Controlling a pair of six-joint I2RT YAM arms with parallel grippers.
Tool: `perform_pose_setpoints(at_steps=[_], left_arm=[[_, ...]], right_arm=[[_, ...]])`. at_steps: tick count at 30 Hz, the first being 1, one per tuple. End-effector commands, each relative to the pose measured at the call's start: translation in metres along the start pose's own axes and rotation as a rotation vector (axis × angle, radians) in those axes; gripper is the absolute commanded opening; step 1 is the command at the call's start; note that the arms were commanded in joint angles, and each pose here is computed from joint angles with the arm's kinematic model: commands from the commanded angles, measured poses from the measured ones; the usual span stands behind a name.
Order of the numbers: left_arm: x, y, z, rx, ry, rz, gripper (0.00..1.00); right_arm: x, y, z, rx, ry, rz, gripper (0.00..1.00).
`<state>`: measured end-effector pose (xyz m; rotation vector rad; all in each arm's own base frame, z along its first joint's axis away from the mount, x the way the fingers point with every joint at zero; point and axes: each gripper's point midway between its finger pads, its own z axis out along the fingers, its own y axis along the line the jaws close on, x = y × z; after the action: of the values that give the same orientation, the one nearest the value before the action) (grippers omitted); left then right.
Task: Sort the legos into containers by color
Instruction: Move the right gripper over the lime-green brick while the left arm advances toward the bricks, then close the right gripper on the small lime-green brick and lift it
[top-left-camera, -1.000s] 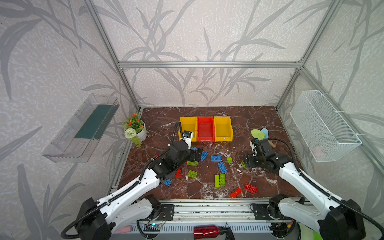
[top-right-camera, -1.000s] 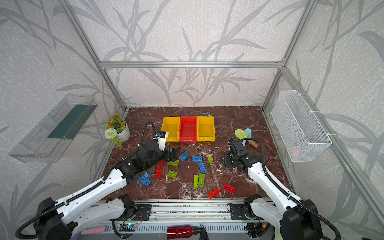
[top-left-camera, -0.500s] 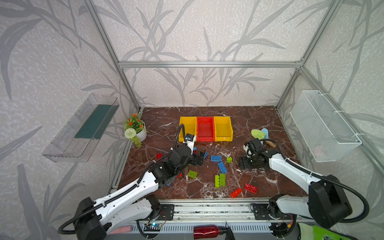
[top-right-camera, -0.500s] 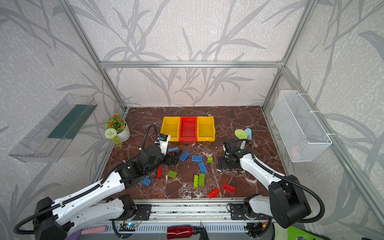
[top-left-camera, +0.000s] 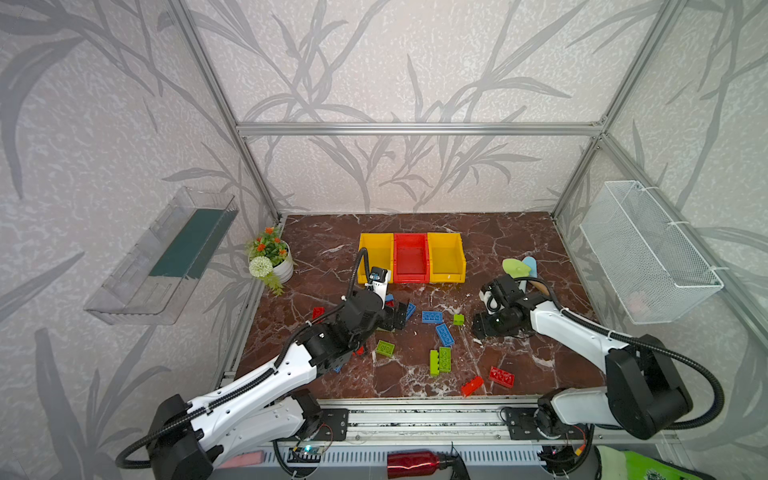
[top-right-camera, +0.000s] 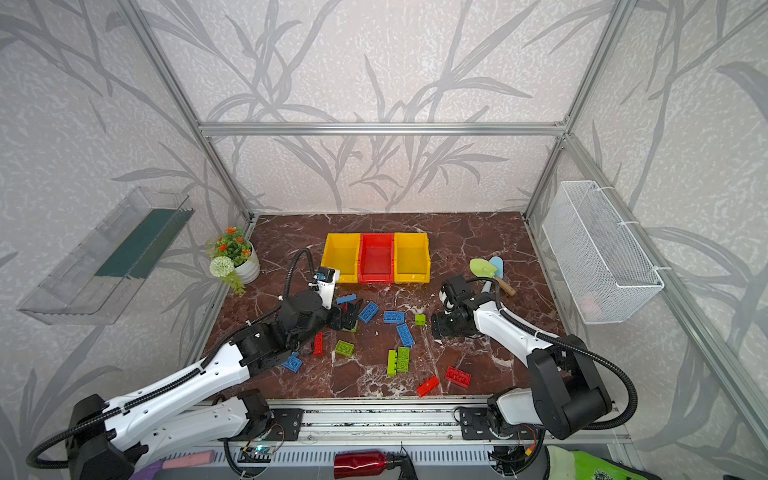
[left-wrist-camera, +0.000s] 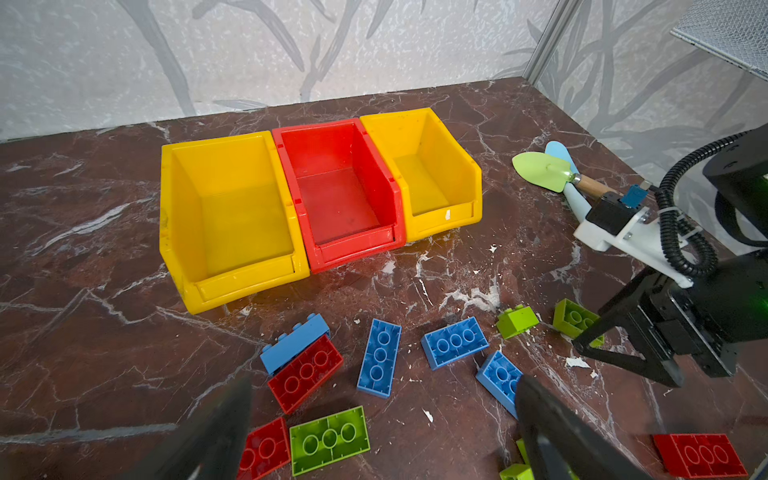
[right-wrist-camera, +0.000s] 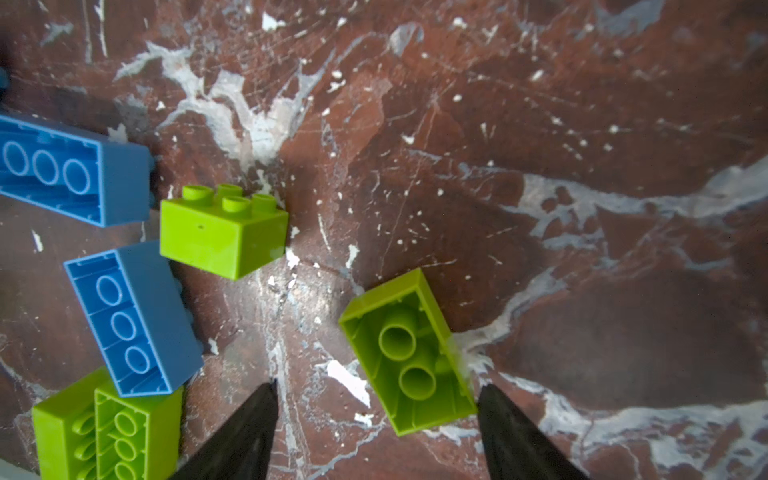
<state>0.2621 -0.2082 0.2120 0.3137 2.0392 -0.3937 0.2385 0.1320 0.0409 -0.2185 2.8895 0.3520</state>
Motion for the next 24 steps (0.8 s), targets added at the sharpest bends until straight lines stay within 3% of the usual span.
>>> perform_pose_setpoints(at_steps=[1, 11, 24], left_arm=[[0.001, 0.003, -0.001, -0.016, -0.01, 0.005, 0.98], [0.002, 0.006, -0.005, -0.02, -0.008, 0.028, 0.98], [0.004, 0.012, -0.009, -0.044, 0.001, 0.022, 0.98]], right_arm=[[0.005, 0.018, -0.008, -0.041, 0.03, -0.027, 0.75], [-0.007, 0.005, -0.021, 0.097, 0.003, -0.079, 0.75], [-0.005, -0.002, 0.018, 0.15, 0.148, -0.071, 0.47]])
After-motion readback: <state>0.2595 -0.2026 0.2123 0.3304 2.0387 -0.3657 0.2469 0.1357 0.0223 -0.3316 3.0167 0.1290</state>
